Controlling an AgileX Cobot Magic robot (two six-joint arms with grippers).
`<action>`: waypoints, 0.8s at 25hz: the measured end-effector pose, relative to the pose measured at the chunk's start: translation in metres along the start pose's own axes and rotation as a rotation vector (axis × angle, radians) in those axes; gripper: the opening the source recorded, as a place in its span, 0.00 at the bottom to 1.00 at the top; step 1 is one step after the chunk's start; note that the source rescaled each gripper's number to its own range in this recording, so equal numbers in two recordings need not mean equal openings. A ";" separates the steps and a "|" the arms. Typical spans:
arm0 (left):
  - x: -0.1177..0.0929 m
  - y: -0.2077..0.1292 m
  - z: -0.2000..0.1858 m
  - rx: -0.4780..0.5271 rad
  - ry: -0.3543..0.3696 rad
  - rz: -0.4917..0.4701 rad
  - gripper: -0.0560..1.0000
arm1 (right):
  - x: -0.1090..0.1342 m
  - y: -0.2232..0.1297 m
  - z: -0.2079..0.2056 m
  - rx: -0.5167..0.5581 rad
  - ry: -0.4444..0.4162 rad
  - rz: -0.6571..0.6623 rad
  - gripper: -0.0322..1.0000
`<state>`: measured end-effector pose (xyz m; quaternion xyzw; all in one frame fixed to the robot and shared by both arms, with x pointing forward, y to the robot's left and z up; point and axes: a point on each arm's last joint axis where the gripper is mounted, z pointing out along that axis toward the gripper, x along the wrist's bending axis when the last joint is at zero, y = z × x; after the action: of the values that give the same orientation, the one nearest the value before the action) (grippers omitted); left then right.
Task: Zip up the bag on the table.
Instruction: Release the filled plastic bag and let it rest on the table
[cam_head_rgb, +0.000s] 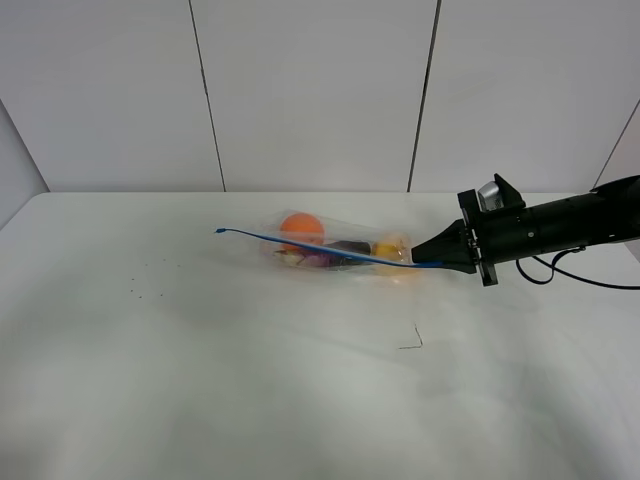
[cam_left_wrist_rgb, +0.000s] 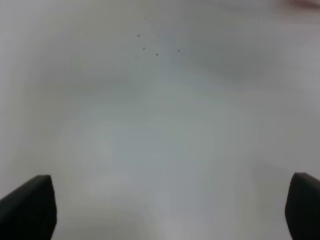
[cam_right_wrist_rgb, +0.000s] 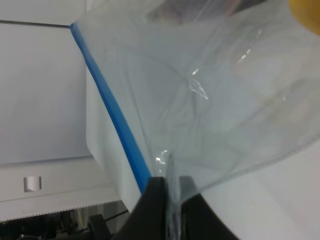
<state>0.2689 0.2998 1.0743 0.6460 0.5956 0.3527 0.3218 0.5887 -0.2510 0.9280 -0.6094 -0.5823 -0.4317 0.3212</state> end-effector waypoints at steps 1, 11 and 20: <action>-0.002 -0.005 -0.003 -0.018 -0.009 -0.006 0.99 | 0.000 0.000 0.000 0.000 0.000 0.000 0.03; -0.008 -0.035 -0.019 -0.130 -0.028 -0.009 0.99 | 0.000 0.000 0.000 0.000 0.000 -0.003 0.03; -0.009 -0.036 -0.018 -0.117 -0.032 0.007 0.99 | 0.000 0.000 0.000 0.000 0.000 -0.004 0.03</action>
<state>0.2338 0.2942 1.0532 0.6338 0.5663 0.3777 0.3675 0.5887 -0.2510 0.9280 -0.6081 -0.5837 -0.4324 0.3203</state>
